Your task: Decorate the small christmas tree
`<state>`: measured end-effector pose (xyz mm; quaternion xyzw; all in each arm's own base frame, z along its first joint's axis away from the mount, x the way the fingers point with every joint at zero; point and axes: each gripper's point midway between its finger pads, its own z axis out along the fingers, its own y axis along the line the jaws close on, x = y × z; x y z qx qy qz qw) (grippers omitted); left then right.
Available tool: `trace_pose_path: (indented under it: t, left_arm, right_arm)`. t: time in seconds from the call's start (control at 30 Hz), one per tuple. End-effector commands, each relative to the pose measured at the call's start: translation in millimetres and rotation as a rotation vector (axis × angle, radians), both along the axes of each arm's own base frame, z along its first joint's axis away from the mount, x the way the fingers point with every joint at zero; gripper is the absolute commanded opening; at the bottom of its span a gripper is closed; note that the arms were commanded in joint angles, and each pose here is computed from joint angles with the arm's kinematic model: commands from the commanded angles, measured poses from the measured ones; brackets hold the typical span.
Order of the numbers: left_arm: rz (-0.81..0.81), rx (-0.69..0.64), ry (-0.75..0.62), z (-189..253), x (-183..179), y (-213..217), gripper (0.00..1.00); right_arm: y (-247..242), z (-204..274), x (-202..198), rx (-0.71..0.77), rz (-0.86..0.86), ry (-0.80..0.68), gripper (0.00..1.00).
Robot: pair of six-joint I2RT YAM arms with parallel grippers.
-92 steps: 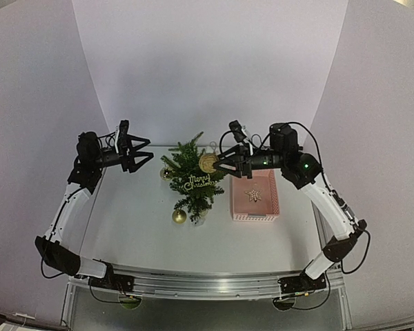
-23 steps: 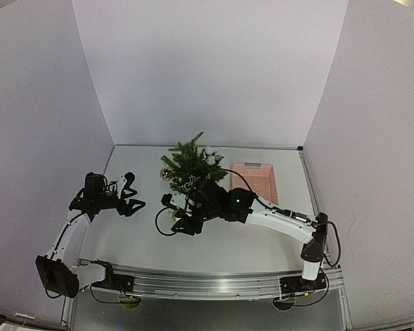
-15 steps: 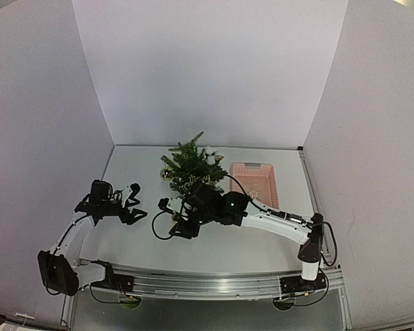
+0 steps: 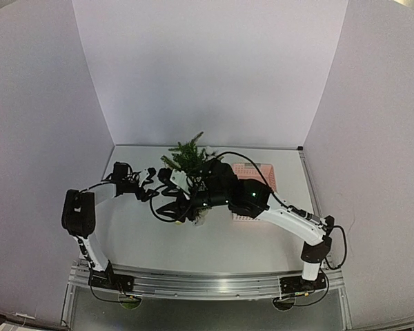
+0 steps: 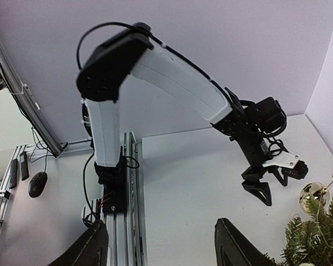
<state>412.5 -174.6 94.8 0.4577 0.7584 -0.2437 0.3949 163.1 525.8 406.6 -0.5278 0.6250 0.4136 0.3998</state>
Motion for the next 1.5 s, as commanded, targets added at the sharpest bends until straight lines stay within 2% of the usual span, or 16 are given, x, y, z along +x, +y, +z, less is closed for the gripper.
trace_pose_path:
  t: [0.0,0.1,0.23,0.33,0.47,0.53,0.63,0.73,1.0,1.17,1.33,1.47]
  left_arm:
    - [-0.093,-0.004,-0.209,26.2,54.0,-8.2,0.8]
    - [-0.201,0.019,-0.264,17.5,70.8,-17.1,0.86]
    - [-0.242,0.055,-0.231,-3.6,110.6,-31.8,0.99]
    - [-0.287,0.098,-0.271,-11.3,126.8,-43.3,1.0]
    - [-0.376,0.099,-0.35,-20.7,125.3,-59.1,1.0]
    - [-0.355,0.066,-0.365,-16.8,133.9,-66.8,1.0]
    - [-0.282,-0.033,-0.301,-6.6,143.9,-76.2,0.99]
    - [-0.305,-0.077,-0.286,-3.1,137.3,-84.1,0.99]
    - [-0.384,-0.041,-0.345,-15.7,131.5,-118.2,0.99]
    - [-0.46,-0.004,-0.39,-28.1,129.9,-131.5,0.99]
    - [-0.538,0.007,-0.366,-35.7,118.2,-137.4,0.99]
    - [-0.586,0.043,-0.386,-44.1,109.3,-141.1,0.99]
  right_arm:
    - [-28.7,77.5,-15.4,0.17,0.003,-0.049,0.64]
    - [-38.3,91.5,-14.6,0.198,-0.022,-0.066,0.64]
    - [-49.5,98.6,-4.2,0.205,-0.097,-0.101,0.66]
    - [-53.6,101.4,0.3,0.21,-0.133,-0.105,0.66]
    - [-56.8,101.1,6.6,0.207,-0.173,-0.099,0.66]
    - [-58.1,102.4,8.4,0.209,-0.187,-0.1,0.66]
    - [-62.8,110.2,11.0,0.227,-0.212,-0.099,0.66]
    - [-75.9,120.6,22.0,0.246,-0.278,-0.109,0.66]
    - [-122.8,143.5,62.2,0.301,-0.47,-0.092,0.67]
    - [-145.2,136.4,77.4,0.288,-0.54,-0.076,0.67]
    - [-176.4,130.8,96.4,0.281,-0.673,-0.069,0.67]
    - [-190.6,124.4,101.6,0.272,-0.712,-0.059,0.67]
